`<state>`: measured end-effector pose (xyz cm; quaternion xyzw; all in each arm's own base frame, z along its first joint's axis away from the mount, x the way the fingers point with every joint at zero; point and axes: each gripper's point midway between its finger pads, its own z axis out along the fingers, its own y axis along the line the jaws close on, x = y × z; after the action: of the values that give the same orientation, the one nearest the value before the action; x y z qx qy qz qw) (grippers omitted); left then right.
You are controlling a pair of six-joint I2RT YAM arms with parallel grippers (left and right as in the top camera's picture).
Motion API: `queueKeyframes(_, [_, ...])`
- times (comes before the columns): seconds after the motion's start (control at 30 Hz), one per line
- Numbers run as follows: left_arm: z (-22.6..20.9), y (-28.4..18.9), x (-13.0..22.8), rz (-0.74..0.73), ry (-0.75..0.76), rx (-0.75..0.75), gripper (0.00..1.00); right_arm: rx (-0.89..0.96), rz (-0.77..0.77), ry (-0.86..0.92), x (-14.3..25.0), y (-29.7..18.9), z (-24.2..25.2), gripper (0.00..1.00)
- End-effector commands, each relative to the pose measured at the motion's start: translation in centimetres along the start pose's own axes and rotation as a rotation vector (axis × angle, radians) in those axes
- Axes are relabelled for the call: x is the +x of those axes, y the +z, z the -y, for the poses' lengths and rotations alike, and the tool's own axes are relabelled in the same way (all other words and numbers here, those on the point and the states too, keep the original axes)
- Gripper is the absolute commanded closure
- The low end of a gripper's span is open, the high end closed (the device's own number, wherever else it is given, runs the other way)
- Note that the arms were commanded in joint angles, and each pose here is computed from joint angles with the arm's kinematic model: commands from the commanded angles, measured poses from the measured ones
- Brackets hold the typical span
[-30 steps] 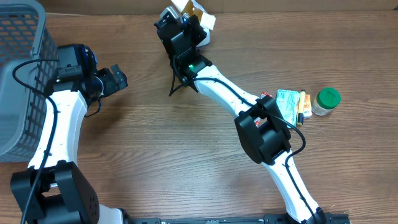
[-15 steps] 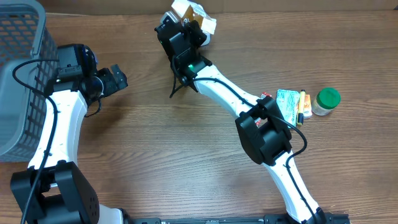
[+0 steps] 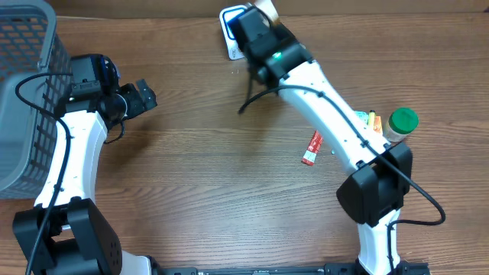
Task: Scan the item barcode
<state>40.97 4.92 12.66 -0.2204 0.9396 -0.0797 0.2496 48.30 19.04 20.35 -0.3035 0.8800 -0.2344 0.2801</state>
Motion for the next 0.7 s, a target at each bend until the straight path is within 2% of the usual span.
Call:
queueKeyframes(0.0, [0.0,0.0,-0.1,0.003,0.013,-0.004,0.0,-0.416,-0.11,0.067,3.4,1.3,-5.7,0.83])
queueKeyframes(0.1, [0.0,0.0,-0.1,0.003,0.013,-0.004,0.0,-0.523,-0.236,0.092,6.8,1.6,-5.7,0.81])
queueKeyframes(0.13, [0.0,0.0,-0.1,0.003,0.013,-0.004,0.0,-0.519,-0.268,0.101,7.8,1.9,-5.0,0.71])
queueKeyframes(0.2, [0.0,0.0,-0.1,0.002,0.013,-0.004,0.0,-0.513,-0.3,0.127,8.8,2.4,-3.8,0.0])
queueKeyframes(0.4, [0.0,0.0,-0.1,0.003,0.014,-0.004,0.0,-0.487,-0.334,0.217,10.8,4.3,-0.3,0.0])
queueKeyframes(0.67, [0.0,0.0,-0.1,0.003,0.013,-0.004,0.0,-0.473,-0.351,0.261,11.9,5.1,1.4,0.0])
